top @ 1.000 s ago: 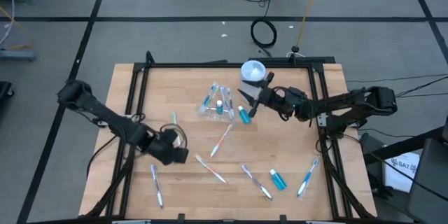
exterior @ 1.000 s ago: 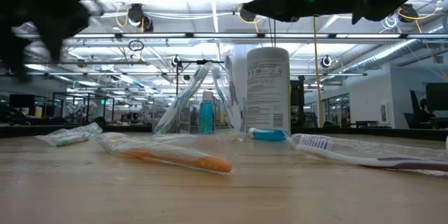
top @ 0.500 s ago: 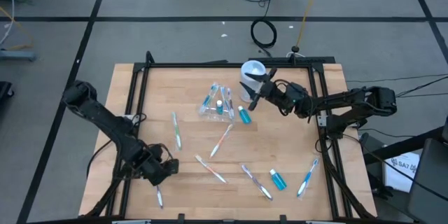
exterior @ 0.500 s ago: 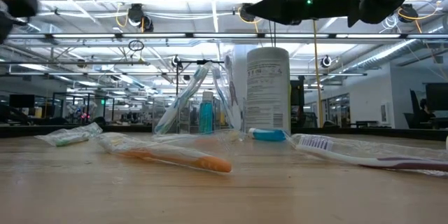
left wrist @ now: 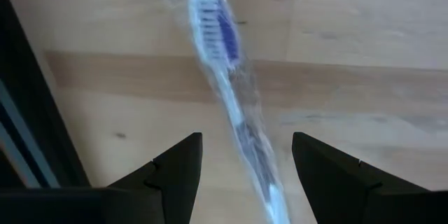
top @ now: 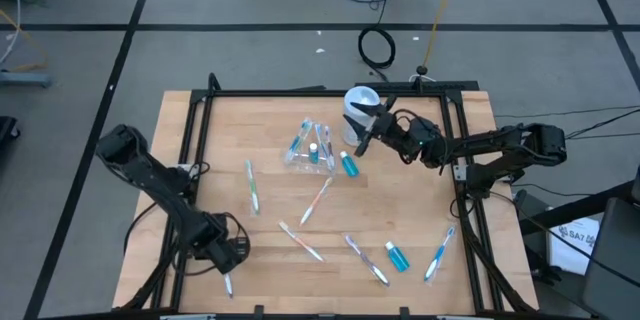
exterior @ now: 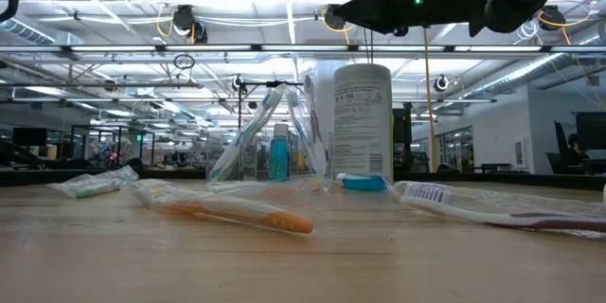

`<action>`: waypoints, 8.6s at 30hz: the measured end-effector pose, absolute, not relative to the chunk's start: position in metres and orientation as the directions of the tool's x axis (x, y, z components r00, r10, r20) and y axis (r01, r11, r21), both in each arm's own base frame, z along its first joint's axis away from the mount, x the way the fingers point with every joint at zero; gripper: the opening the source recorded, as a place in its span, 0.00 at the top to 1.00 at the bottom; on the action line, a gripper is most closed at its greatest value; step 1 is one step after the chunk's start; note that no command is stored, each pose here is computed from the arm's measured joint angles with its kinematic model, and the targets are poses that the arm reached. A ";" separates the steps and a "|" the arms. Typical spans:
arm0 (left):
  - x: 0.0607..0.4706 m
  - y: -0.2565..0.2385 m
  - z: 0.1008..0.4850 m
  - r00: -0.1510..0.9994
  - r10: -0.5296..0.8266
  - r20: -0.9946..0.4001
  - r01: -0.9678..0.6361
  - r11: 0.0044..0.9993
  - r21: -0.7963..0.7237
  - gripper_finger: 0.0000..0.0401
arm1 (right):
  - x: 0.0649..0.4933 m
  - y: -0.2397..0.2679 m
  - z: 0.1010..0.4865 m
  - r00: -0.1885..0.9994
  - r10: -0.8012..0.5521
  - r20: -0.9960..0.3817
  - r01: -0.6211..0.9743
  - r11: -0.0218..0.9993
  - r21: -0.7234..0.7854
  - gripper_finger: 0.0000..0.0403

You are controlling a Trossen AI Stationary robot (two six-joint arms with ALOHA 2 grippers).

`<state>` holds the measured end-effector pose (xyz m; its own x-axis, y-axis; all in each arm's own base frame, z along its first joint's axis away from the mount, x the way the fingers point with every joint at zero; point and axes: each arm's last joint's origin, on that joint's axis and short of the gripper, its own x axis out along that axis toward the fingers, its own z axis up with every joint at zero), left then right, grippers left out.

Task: Pick & Place toothbrushing station
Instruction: Put the left violet toothbrush into the transparent organizer, then put the blue toothbrush into the transparent organizer

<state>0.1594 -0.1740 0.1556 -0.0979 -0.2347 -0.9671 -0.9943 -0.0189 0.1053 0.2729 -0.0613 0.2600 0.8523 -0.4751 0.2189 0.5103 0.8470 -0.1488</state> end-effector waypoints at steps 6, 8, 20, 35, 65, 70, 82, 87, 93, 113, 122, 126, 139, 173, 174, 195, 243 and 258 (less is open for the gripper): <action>0.160 -0.178 0.141 -0.138 -0.177 -0.975 -0.990 -0.011 0.142 0.43 | 0.273 -0.061 0.261 0.851 -0.475 0.225 0.506 0.855 -0.111 0.58; 0.161 -0.180 0.137 -0.138 -0.163 -0.977 -0.990 0.014 0.137 0.43 | 0.273 -0.061 0.261 0.851 -0.475 0.225 0.507 0.854 -0.115 0.57; 0.168 -0.182 0.138 0.008 -0.143 -0.990 -0.959 0.278 -0.048 0.43 | 0.273 -0.061 0.259 0.855 -0.474 0.211 0.504 0.855 -0.122 0.58; 0.167 -0.181 0.138 0.007 -0.125 -0.992 -0.982 0.185 -0.030 0.43 | 0.273 -0.061 0.258 0.857 -0.473 0.203 0.502 0.856 -0.126 0.58; 0.169 -0.178 0.138 0.005 -0.116 -0.993 -0.990 0.136 -0.021 0.76 | 0.224 -0.048 0.260 0.838 -0.456 -0.302 0.484 0.875 0.022 0.58; 0.176 -0.171 0.139 -0.002 -0.132 -0.991 -0.983 0.180 -0.022 0.82 | 0.202 -0.039 0.249 0.740 -0.463 -0.488 0.574 0.813 0.099 0.58; 0.187 -0.147 0.151 0.079 -0.070 -0.994 -0.969 0.230 -0.093 0.94 | 0.202 -0.045 0.239 0.650 -0.536 -0.539 0.664 0.746 0.060 0.58; 0.191 -0.130 0.175 0.232 -0.033 -0.972 -0.932 0.277 -0.232 0.97 | 0.202 -0.045 0.239 0.651 -0.535 -0.539 0.663 0.746 0.060 0.58; 0.191 -0.102 0.209 0.498 0.189 -0.846 -0.826 0.400 -0.397 0.96 | 0.202 -0.044 0.238 0.651 -0.535 -0.539 0.663 0.746 0.060 0.58; 0.251 -0.002 0.279 0.671 0.709 -0.216 -0.738 0.666 -0.104 0.97 | 0.203 -0.040 0.221 0.726 -0.420 -0.544 0.576 0.804 0.147 0.58; 0.277 0.023 0.242 0.593 0.744 -0.307 -0.794 0.604 -0.067 0.99 | 0.210 -0.035 0.211 0.706 -0.396 -0.588 0.569 0.811 0.136 0.58; 0.286 0.020 0.226 0.590 0.728 -0.350 -0.796 0.598 -0.098 0.98 | 0.213 -0.034 0.206 0.693 -0.389 -0.607 0.567 0.814 0.125 0.58; 0.299 0.018 0.192 0.557 0.705 -0.438 -0.802 0.593 -0.066 0.97 | 0.214 -0.035 0.203 0.683 -0.388 -0.619 0.578 0.805 0.134 0.58; 0.287 0.015 0.201 0.598 0.616 -0.513 -0.739 0.672 -0.053 0.71 | 0.215 -0.028 0.203 0.695 -0.366 -0.618 0.554 0.822 0.136 0.58; 0.285 0.014 0.203 0.596 0.614 -0.518 -0.739 0.671 -0.056 0.71 | 0.215 -0.028 0.203 0.695 -0.366 -0.618 0.554 0.822 0.136 0.58; 0.270 -0.028 0.208 0.695 0.229 -0.682 -0.529 0.805 -0.269 0.71 | 0.215 -0.028 0.203 0.695 -0.368 -0.617 0.555 0.821 0.136 0.58; 0.240 0.002 0.204 0.456 0.366 -0.812 -0.510 0.855 0.099 0.71 | 0.225 0.125 0.215 0.191 0.122 -0.974 0.878 0.422 0.226 0.67; 0.244 0.001 0.207 0.496 0.363 -0.789 -0.478 0.872 0.101 0.71 | 0.183 0.150 0.214 -0.150 0.211 -0.966 0.986 0.102 -0.131 0.65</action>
